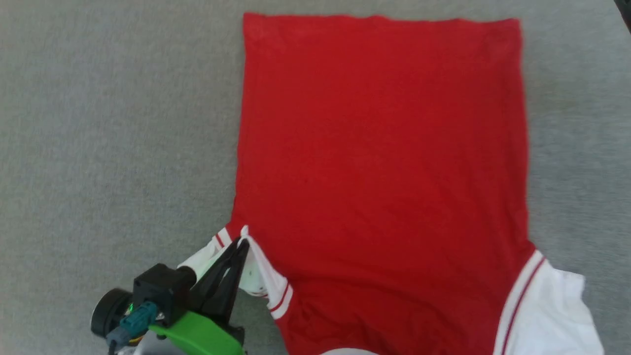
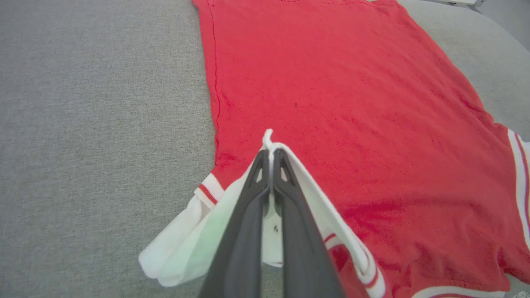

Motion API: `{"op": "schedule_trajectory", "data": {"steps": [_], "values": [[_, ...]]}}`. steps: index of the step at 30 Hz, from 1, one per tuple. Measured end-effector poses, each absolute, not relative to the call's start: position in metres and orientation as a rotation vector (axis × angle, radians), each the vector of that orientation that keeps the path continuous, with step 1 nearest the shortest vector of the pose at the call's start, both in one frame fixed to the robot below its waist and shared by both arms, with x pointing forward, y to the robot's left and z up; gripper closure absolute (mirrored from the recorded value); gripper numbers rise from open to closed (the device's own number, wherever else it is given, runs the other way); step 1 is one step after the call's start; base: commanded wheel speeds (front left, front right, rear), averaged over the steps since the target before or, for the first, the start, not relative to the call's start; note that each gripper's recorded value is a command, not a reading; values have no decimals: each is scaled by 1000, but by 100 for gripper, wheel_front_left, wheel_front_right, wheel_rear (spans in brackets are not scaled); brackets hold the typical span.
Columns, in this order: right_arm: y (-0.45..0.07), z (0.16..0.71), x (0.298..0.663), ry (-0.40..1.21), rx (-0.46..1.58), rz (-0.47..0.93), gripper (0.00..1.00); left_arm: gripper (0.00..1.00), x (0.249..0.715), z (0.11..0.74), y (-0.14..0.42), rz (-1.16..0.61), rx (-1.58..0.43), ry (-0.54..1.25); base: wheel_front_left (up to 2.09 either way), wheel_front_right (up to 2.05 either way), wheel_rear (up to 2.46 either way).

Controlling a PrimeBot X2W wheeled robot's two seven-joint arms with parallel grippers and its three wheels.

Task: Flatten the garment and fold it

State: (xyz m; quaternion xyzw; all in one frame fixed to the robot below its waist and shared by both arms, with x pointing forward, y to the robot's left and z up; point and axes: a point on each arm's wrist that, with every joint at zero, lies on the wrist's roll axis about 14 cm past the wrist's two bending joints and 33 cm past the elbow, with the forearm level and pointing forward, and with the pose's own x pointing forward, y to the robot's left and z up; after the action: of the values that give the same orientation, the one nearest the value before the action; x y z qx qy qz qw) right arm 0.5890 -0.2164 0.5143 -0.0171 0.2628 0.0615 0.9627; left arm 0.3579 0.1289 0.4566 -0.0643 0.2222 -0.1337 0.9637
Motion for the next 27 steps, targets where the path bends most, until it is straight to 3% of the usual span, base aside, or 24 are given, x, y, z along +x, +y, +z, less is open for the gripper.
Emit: {"op": "schedule_trajectory", "data": {"steps": [13,14,15,16,27], "values": [[-168,379,622,826,-25,167,0,100,366,419,140,-198,-139,535,0,0,0],[-166,371,622,841,-22,169,8,100,365,417,141,-191,-138,544,0,0,0],[-163,364,622,852,-19,173,62,100,365,413,144,-181,-137,552,0,0,0],[-159,361,624,852,-21,179,100,100,364,411,146,-172,-135,560,0,0,0],[-149,378,623,732,36,236,100,100,364,414,160,-135,-106,535,0,0,0]]}}
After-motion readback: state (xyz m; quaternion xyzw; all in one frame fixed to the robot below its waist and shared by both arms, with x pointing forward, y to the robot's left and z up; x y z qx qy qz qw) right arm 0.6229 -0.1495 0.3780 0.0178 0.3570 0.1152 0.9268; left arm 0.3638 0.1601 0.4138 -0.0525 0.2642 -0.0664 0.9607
